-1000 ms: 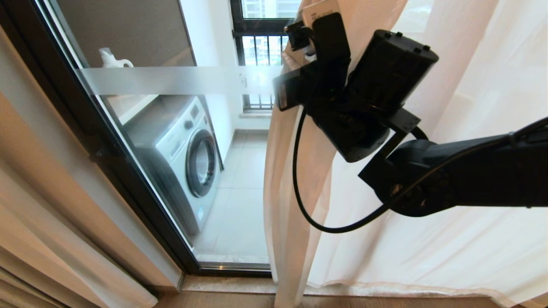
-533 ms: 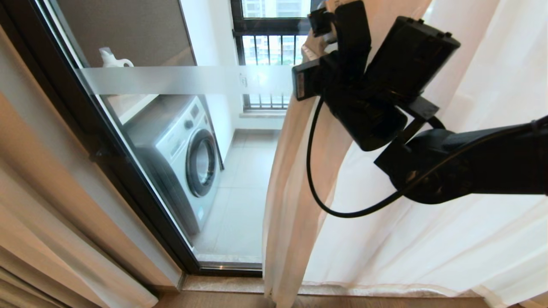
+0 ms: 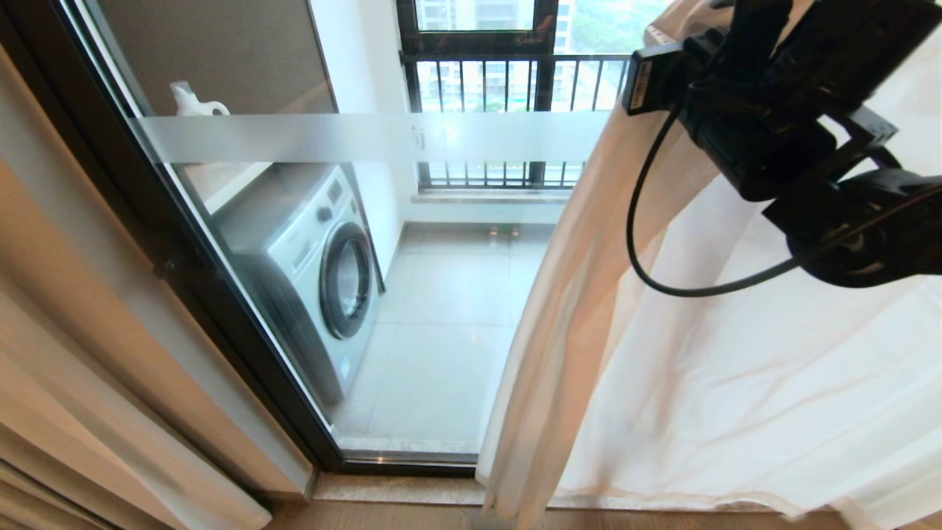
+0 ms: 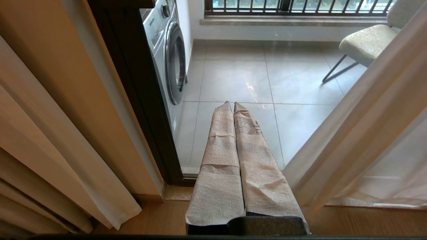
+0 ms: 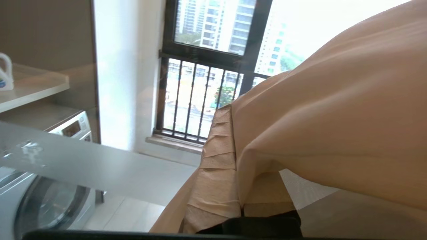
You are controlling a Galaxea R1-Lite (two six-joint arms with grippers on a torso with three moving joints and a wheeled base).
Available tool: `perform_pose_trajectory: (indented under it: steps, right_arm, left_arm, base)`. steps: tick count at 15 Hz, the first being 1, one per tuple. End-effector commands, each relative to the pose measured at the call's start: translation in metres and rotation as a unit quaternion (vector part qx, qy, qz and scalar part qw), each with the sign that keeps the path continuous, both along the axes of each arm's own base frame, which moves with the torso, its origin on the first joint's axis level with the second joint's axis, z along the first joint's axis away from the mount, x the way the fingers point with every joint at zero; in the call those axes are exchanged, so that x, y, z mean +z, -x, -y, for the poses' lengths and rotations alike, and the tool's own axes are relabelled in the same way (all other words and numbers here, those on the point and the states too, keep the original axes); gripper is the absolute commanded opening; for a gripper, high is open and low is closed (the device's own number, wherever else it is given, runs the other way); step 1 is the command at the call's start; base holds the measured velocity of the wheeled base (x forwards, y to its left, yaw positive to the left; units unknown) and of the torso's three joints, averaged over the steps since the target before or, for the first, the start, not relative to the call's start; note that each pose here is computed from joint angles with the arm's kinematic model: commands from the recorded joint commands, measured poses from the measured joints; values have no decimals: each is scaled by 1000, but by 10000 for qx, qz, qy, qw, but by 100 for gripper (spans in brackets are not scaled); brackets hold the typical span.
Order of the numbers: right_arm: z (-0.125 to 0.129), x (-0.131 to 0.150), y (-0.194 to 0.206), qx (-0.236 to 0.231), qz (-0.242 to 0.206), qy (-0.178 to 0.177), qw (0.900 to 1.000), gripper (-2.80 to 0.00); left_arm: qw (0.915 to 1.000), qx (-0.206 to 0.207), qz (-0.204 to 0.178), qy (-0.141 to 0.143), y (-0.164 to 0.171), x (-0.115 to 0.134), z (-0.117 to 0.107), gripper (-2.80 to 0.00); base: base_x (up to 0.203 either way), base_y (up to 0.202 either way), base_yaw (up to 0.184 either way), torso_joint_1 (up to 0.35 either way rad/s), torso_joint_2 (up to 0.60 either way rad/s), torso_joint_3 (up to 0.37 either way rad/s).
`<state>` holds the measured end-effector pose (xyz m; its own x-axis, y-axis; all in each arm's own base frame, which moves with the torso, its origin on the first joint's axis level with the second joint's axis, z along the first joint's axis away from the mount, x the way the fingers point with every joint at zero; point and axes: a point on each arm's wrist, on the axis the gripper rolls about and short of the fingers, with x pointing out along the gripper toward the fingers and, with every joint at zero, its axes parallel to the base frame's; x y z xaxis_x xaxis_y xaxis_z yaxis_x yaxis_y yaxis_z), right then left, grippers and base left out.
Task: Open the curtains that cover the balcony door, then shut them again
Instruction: Close the inner curtains on both sides
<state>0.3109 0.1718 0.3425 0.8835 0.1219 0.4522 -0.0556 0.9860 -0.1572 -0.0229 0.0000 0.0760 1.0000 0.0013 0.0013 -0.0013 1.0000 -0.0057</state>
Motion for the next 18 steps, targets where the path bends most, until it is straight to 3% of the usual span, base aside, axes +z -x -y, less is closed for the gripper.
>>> perform_pose_trajectory:
  steps: [1, 8, 9, 13, 18]
  right_arm:
    - [13, 9, 5, -137, 142, -83, 9998, -280]
    - [12, -2, 2, -141, 1, 3, 9999, -280]
    - [12, -2, 2, -141, 0, 3, 9999, 0]
    - [13, -10, 3, -152, -132, 83, 9998, 0]
    - [30, -19, 36, -168, -362, 251, 9989, 0]
  left_arm:
    - [10000, 1, 9, 2, 0, 0, 0, -280]
    - [10000, 1, 3, 2, 0, 0, 0, -280]
    - [10000, 1, 1, 2, 0, 0, 0, -280]
    - [10000, 1, 1, 2, 0, 0, 0, -280]
    - [10000, 1, 1, 2, 0, 0, 0, -280]
  base:
    - [0, 0, 0, 0, 0, 0]
    - [0, 0, 0, 0, 0, 0]
    - [0, 0, 0, 0, 0, 0]
    - [0, 0, 0, 0, 0, 0]
    - [0, 0, 0, 0, 0, 0]
